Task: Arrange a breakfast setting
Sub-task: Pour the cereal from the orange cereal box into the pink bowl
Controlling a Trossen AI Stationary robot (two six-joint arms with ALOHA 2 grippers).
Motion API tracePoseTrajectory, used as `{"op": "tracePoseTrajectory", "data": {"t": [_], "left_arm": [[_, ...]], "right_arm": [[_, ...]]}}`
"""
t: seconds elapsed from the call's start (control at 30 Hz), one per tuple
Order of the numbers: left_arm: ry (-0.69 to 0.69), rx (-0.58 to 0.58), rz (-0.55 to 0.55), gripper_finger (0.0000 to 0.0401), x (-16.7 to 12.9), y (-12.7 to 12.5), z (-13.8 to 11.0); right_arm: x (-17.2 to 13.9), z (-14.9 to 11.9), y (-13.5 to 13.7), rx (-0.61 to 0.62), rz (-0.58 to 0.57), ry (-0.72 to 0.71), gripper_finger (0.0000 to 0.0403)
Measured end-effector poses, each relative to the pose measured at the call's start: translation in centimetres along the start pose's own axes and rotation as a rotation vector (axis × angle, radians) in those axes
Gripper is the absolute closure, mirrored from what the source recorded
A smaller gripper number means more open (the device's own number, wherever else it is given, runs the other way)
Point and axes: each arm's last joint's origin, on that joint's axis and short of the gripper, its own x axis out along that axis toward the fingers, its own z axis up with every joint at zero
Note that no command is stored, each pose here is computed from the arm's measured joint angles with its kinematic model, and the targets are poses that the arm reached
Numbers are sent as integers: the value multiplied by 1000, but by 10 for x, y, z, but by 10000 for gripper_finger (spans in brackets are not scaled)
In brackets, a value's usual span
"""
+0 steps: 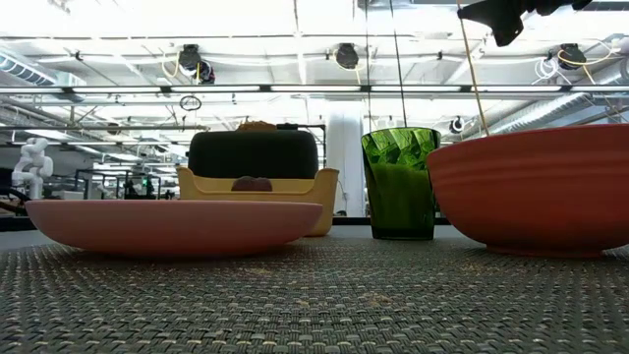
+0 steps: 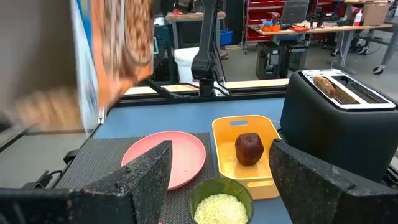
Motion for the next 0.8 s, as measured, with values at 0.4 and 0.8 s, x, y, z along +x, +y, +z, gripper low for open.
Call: {"op": "tracePoseTrajectory", "data": {"t": [0.4, 0.8], "left_arm": [[-292, 181, 68, 215, -11, 4, 31], [-450, 241, 143, 215, -4, 15, 52]], "right_arm": [[12, 4, 2, 2, 7, -33, 145], [54, 17, 6, 15, 23, -193, 145]]}}
